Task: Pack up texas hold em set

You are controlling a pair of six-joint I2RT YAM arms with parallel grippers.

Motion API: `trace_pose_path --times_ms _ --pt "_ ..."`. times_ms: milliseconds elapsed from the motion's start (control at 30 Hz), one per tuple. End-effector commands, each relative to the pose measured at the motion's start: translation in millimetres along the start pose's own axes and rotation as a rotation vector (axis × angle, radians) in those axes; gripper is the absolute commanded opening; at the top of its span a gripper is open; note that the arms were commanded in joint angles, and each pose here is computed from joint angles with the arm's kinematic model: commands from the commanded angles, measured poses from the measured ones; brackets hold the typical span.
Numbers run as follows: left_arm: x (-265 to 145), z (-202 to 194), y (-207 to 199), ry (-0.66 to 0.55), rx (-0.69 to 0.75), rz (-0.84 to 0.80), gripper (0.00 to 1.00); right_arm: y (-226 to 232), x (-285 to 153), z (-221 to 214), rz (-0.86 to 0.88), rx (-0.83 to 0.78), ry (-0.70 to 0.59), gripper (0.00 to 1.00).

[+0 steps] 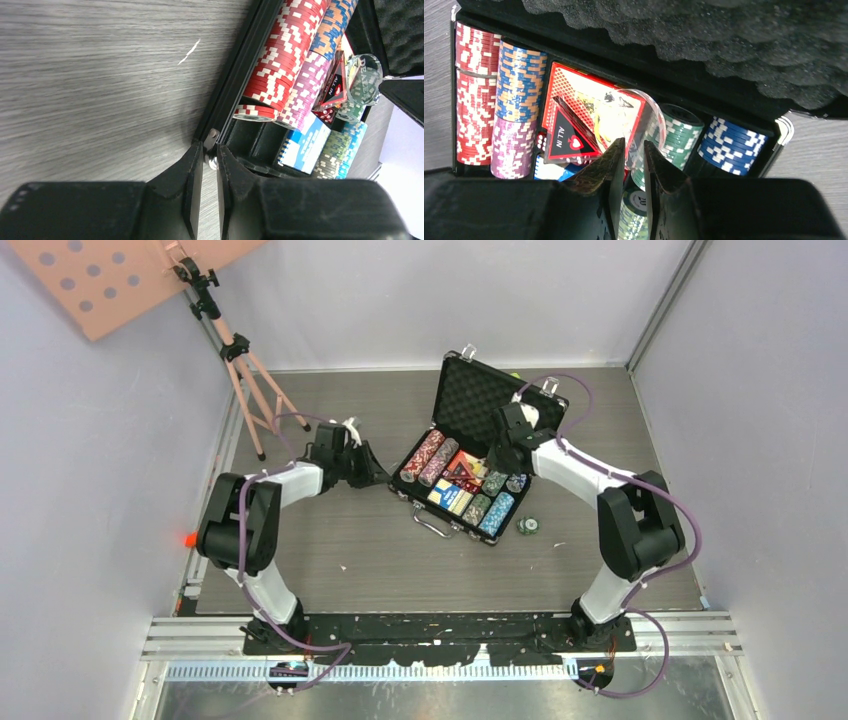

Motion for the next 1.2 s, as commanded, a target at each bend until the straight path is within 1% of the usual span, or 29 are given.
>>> trace_pose_path --times_ms 0,133,300,433,500,567,667,867,1167 --pt "-23 8 8 -0.06 0.005 0.081 0.0 7 6 13 -0.035 -0.021 -0.041 0.26" --pt "-29 2 7 -0.054 -0.009 0.062 0.0 10 17 8 -0.025 -0.001 -0.016 0.26" --pt "-34 -5 8 -0.05 -0.016 0.046 0.0 23 29 4 0.049 0.02 0.007 0.25" --pt "-34 -7 9 -0.04 -0.013 0.039 0.0 26 20 12 0.067 0.021 -0.008 0.26" --pt "-35 -6 6 -0.042 -0.009 0.024 0.03 23 9 17 0.052 0.012 -0.04 0.28" --pt "-36 -6 3 -0.039 -0.007 0.007 0.1 17 -2 21 0.023 -0.009 -0.063 0.31" --pt "-37 -8 2 -0.027 -0.012 -0.006 0.17 6 -13 24 -0.033 -0.026 -0.079 0.31" --pt "-40 -8 -2 -0.038 -0.002 -0.034 0.23 -10 -18 17 -0.077 -0.018 -0.067 0.31" --pt "-50 -10 -7 -0.038 0.003 -0.034 0.27 -3 8 7 -0.043 0.008 -0.009 0.31"
Point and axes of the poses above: each gripper's point midway between its finger pads, its own x axis out along the fingers, its own y axis along the line the jaws close on, z = x × y, the point moved 8 cm from there along -x, back along the fingers, and after that the axes turned 12 degrees about -x, right-handed, at the moved point
